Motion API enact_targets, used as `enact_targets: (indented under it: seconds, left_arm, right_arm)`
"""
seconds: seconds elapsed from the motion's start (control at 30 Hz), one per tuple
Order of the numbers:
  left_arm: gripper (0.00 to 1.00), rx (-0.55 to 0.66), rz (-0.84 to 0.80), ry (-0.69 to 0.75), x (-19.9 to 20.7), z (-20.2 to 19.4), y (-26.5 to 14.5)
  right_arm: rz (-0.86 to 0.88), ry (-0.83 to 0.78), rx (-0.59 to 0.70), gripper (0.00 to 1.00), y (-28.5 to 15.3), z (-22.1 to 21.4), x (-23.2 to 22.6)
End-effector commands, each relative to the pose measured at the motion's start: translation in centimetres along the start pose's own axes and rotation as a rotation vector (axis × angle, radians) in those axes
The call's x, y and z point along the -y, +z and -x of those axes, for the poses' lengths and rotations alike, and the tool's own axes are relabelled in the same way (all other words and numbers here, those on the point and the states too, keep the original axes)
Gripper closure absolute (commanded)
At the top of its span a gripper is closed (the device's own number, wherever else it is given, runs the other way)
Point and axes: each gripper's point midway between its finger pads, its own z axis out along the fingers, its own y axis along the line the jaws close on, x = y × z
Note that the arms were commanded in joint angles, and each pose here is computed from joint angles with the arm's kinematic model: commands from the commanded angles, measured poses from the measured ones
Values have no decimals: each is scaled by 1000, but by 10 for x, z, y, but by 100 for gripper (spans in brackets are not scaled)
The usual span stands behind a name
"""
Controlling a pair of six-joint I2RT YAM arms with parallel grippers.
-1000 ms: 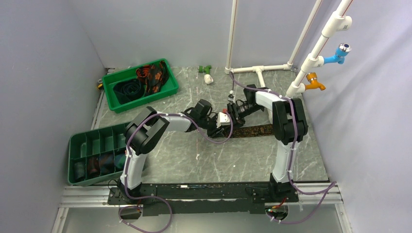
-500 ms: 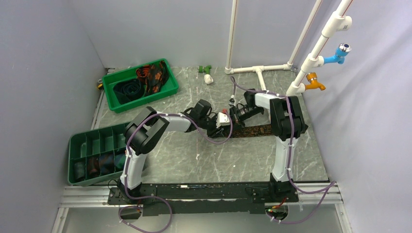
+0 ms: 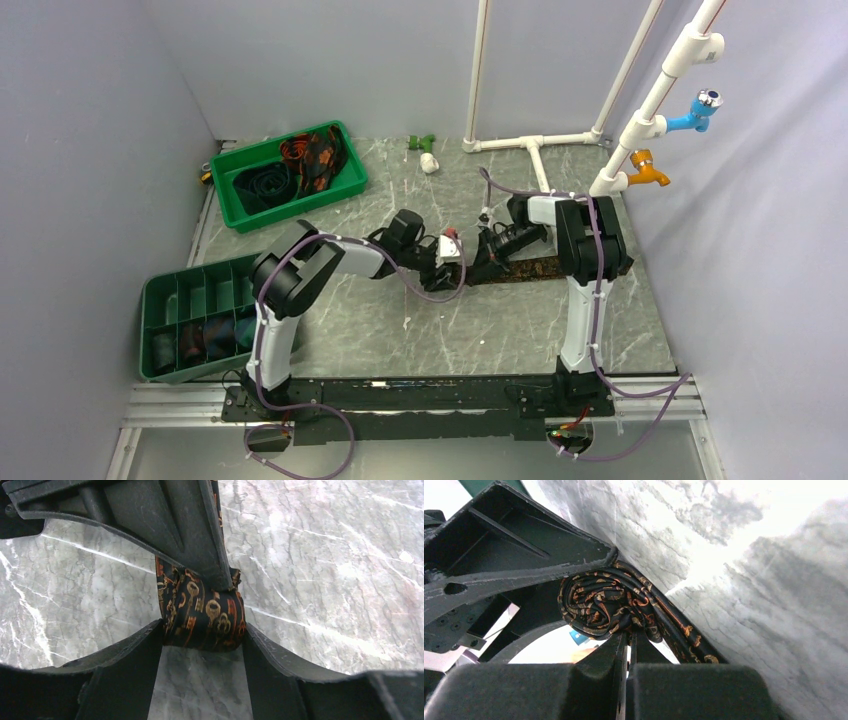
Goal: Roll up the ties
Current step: Roll the tie at the center of the board.
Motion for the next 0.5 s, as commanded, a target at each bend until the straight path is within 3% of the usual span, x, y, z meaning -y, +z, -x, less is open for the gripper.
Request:
enact_targets:
  seconds: [0.0, 0.23, 0.47]
  left_arm:
    - [34, -125, -69, -116, 34, -67, -4]
    - [30, 4, -49, -16, 20, -39, 4]
    - [26, -10, -32, 47, 23, -33, 13]
  right_arm:
    - [-269, -43, 35, 100, 2, 12, 67]
    - [-264, -23, 31, 100, -5, 14, 71]
    - [-229, -39, 13, 100, -3, 14, 63]
